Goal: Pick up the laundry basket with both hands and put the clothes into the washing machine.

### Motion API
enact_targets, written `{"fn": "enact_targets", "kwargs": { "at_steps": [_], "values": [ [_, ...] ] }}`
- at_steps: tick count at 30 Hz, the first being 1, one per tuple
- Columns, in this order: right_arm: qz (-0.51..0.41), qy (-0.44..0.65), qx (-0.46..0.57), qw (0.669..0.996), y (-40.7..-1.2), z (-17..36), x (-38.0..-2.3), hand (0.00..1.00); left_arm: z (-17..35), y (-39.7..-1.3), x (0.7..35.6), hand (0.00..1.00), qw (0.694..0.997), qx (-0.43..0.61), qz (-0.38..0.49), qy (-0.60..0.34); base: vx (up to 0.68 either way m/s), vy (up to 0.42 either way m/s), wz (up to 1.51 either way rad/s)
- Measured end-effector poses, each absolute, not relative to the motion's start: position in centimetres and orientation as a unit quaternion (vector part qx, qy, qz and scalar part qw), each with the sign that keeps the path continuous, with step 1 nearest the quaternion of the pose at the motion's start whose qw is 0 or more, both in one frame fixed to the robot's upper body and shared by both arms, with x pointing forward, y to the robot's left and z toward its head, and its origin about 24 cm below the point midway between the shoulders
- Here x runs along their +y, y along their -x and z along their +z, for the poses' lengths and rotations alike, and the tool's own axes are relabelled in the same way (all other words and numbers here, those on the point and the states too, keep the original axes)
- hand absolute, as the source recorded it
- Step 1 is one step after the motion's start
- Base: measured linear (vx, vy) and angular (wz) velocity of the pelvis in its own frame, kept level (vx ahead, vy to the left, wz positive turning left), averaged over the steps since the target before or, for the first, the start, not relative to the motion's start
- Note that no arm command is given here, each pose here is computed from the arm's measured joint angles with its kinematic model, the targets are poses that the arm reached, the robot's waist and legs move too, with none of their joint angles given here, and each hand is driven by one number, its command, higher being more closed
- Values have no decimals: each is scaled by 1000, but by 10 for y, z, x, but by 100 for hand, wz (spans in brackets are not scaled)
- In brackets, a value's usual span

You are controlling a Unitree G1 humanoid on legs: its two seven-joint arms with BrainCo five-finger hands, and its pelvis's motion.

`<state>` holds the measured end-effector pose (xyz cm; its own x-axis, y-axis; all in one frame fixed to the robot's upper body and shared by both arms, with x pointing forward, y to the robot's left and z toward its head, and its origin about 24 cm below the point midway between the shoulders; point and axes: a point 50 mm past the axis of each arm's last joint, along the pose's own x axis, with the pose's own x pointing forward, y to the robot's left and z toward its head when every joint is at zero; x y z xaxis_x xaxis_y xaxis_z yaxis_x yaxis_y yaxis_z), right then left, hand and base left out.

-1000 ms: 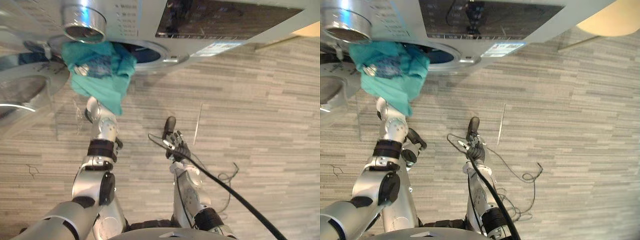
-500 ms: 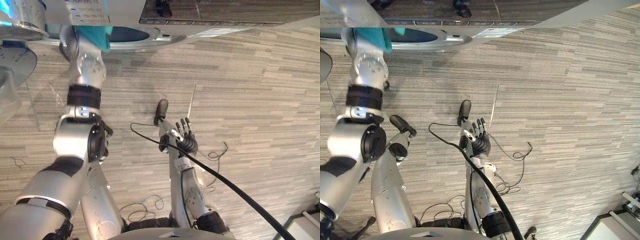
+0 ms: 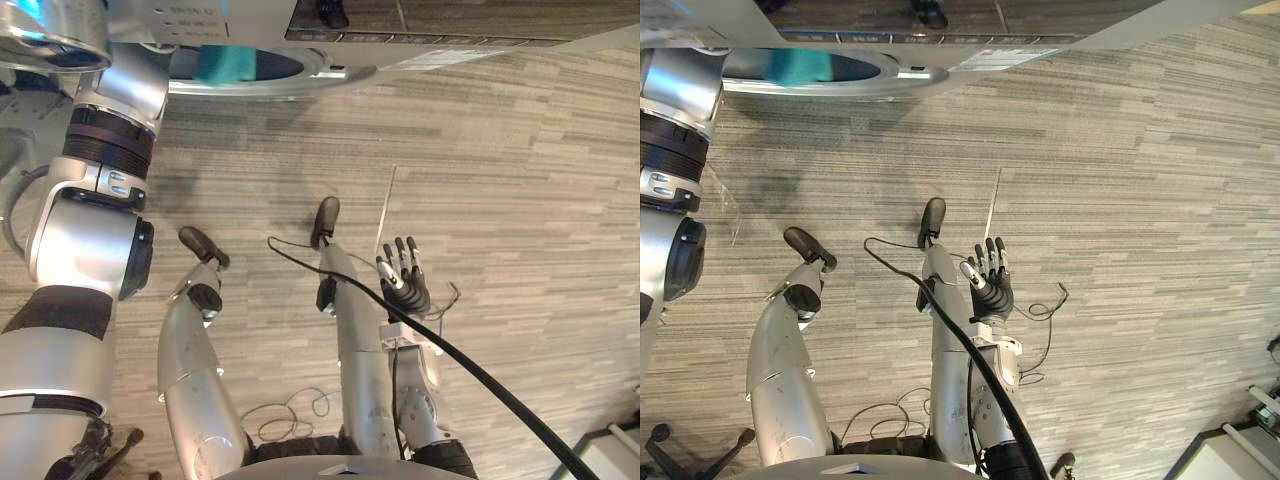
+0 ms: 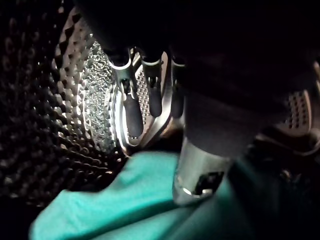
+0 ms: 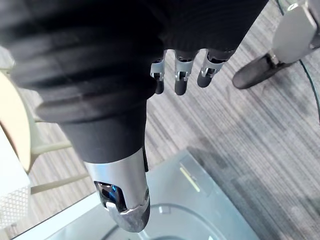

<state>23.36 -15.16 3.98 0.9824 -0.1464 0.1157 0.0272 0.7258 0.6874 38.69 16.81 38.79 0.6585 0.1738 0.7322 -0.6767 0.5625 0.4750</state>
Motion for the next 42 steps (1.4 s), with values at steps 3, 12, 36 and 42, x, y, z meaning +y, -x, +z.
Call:
{"fn": "enact_targets", "kwargs": {
  "at_steps": [3, 12, 36, 42],
  "values": [
    [-45, -366, -73, 927, -228, 35, -153, 0, 386, -389, 167, 0, 826, -309, 231, -412, -16, -24, -1],
    [-38, -365, -62, 928, -224, 30, -153, 0, 384, -389, 163, 0, 775, -305, 229, -504, -23, -29, -2],
    [-79, -145, 225, 960, -181, -77, -168, 0, -112, -174, 164, 0, 932, 335, 119, 76, 30, -56, 21],
    [-125, -85, 355, 922, -145, -123, -200, 0, -117, -161, 159, 0, 930, 342, 94, 98, 63, -37, 66]
  ]
}}
